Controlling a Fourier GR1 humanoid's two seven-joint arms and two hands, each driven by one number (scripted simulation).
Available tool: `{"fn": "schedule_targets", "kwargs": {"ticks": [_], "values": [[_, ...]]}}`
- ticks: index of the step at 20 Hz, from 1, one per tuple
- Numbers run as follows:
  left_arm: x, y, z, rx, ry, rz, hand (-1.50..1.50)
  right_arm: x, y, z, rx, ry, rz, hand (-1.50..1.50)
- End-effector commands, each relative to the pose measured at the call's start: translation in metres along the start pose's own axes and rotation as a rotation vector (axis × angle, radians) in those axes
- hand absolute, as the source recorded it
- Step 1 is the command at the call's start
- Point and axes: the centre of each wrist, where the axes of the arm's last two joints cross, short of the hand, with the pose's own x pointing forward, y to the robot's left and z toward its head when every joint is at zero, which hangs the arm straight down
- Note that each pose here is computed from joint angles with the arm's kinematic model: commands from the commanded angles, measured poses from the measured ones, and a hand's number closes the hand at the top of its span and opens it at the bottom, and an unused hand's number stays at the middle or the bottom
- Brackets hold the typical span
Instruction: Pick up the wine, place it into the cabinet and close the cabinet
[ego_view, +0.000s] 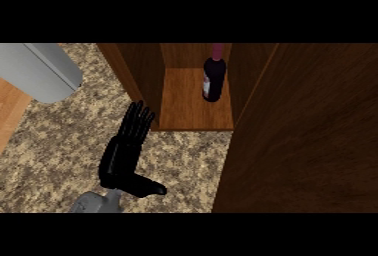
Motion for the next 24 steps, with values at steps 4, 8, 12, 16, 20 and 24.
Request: {"fn": "schedule_targets", "kwargs": {"ticks": [4, 8, 12, 16, 20, 24], "values": [[0.034, 0.028, 0.014, 0.021, -0.051, -0.024, -1.50, 0.045, 0.004, 0.014, 0.228, 0.013, -0.190, -1.50], [0.052, 0.056, 0.026, 0.021, -0.085, -0.081, -1.50, 0.037, 0.007, 0.015, 0.395, -0.003, -0.172, 1.50], [0.078, 0.077, 0.031, 0.055, -0.111, -0.106, -1.50, 0.044, 0.010, 0.019, 0.434, 0.011, -0.204, 1.50], [0.083, 0.103, 0.034, 0.085, -0.108, -0.104, -1.50, 0.057, 0.012, 0.020, 0.436, -0.046, -0.226, 1.50], [0.094, 0.115, 0.051, 0.055, -0.102, -0.104, -1.50, 0.048, 0.018, 0.008, 0.420, -0.039, -0.206, 1.50], [0.109, 0.122, 0.044, 0.069, -0.121, -0.126, -1.50, 0.060, 0.016, 0.011, 0.453, -0.052, -0.211, 1.50]]}}
